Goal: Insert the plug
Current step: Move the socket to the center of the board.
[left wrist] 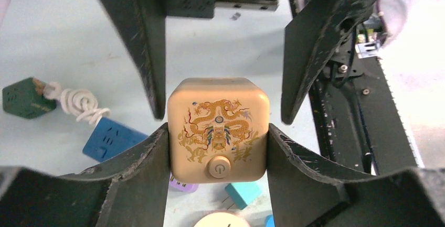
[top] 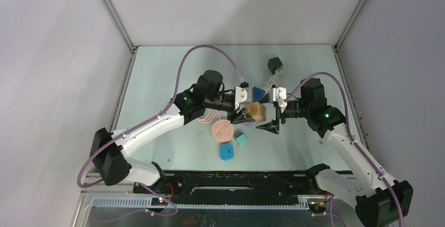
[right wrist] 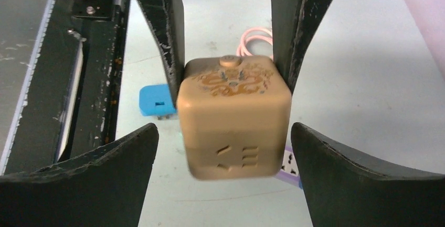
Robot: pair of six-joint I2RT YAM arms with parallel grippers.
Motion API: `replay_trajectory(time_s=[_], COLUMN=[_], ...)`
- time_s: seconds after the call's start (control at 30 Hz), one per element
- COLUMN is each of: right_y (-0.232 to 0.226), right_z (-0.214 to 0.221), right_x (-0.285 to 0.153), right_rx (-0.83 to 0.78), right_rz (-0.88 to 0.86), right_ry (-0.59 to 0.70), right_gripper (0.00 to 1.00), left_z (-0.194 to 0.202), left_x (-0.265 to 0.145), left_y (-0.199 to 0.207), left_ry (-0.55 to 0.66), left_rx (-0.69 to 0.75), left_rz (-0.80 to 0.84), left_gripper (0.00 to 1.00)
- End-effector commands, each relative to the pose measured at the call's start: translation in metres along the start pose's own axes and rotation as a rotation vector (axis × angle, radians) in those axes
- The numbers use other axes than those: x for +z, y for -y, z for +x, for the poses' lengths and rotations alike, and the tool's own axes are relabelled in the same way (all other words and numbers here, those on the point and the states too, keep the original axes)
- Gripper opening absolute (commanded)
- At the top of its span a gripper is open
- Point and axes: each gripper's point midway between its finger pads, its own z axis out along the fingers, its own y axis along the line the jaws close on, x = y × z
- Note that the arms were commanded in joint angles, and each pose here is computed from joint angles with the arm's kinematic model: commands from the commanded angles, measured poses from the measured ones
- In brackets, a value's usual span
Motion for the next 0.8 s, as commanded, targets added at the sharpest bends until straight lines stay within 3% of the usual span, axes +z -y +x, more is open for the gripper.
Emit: replay_trajectory(time_s=[0.0,0.27,0.5,0.6,0.77], right_y=[0.019,0.047,0.091,0.112,0.123], right_z=[-0.002,0.020,0.026,0.032,0.047], right_x=[-0.011,-0.039,-0.072,-0.093,-0.110], right_rx=[-0.008,0.090,0.328,0.491,0.718], right_rz=[0.103,0.322,0.637,0.822,0.942], right_ry=[-0.028,-0.097,-0.076,-0.046,-0.013], right_gripper=[1.00,1.00,1.00,1.00,1.00], left_z=[-0.035,-0.024,0.014,0.019,0.034], left_x=[-0.012,-0.018,-0.005,0.004,0.019], left_y=[-0.035,-0.085,-0.125,-0.140,-0.162], left_ry=[0.080,0.059,-0.113,-0.098,-0.112], left_rx=[0.072,0.071,0.102,0.140,0.232], left_rz=[-0.078,-0.119,-0.054,-0.031,0.010], left_gripper=[0.00,0.00,0.00,0.00,0.00])
